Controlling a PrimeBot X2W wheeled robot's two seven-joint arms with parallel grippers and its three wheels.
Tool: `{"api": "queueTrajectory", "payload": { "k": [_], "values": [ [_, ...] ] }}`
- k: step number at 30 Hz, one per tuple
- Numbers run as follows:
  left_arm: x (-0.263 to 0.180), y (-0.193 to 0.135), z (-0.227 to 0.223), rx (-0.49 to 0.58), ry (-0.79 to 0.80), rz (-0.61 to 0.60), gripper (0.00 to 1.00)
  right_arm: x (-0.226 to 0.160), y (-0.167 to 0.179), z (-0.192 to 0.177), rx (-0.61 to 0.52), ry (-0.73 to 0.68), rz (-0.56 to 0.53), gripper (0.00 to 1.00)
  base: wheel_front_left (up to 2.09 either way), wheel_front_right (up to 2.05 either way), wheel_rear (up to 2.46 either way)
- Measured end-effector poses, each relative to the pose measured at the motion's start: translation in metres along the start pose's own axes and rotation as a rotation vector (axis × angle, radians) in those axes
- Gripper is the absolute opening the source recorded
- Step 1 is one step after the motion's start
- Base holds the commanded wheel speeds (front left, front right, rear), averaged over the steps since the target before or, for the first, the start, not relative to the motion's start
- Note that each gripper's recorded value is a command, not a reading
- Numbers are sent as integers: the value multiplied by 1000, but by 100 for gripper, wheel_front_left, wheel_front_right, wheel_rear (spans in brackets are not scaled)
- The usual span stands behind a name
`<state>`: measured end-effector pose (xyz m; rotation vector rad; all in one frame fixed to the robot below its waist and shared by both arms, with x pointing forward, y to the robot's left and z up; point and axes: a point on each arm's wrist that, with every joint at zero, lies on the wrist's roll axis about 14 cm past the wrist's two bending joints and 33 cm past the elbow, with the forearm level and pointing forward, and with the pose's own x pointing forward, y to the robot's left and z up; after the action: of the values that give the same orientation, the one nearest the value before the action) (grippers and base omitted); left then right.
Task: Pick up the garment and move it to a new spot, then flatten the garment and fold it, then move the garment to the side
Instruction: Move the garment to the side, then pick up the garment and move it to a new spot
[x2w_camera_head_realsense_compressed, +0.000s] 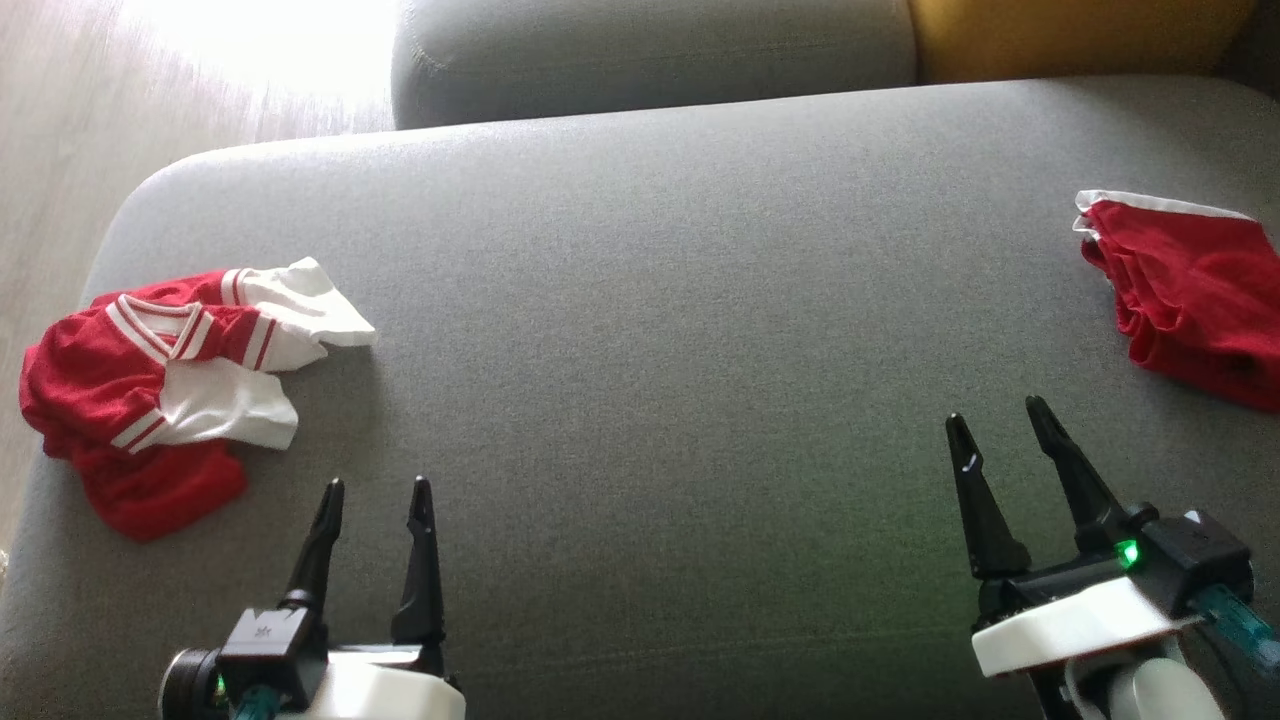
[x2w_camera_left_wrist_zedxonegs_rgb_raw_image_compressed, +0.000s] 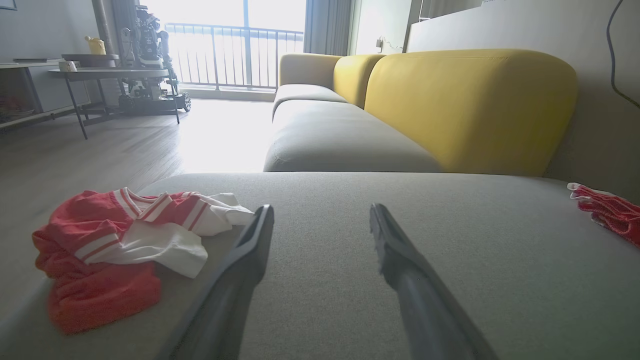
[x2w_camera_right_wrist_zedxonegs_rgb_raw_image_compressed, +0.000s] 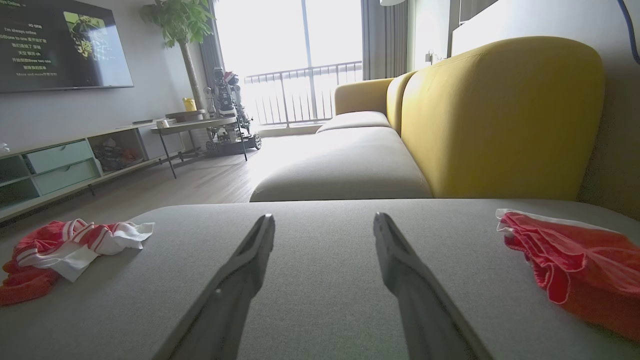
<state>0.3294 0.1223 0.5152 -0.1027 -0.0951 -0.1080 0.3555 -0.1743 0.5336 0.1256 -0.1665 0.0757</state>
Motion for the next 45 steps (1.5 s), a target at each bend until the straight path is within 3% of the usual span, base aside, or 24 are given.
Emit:
{"api": "queueTrajectory", "payload": {
  "k": [21, 45],
  "values": [
    [-4, 6, 1, 3, -1, 18, 100, 3, 2, -4, -1, 10, 9, 100, 0, 0, 0],
    [-58, 78, 15, 38, -31, 321, 100, 28, 111, -40, 44, 104, 342, 100, 0, 0, 0]
  ]
}}
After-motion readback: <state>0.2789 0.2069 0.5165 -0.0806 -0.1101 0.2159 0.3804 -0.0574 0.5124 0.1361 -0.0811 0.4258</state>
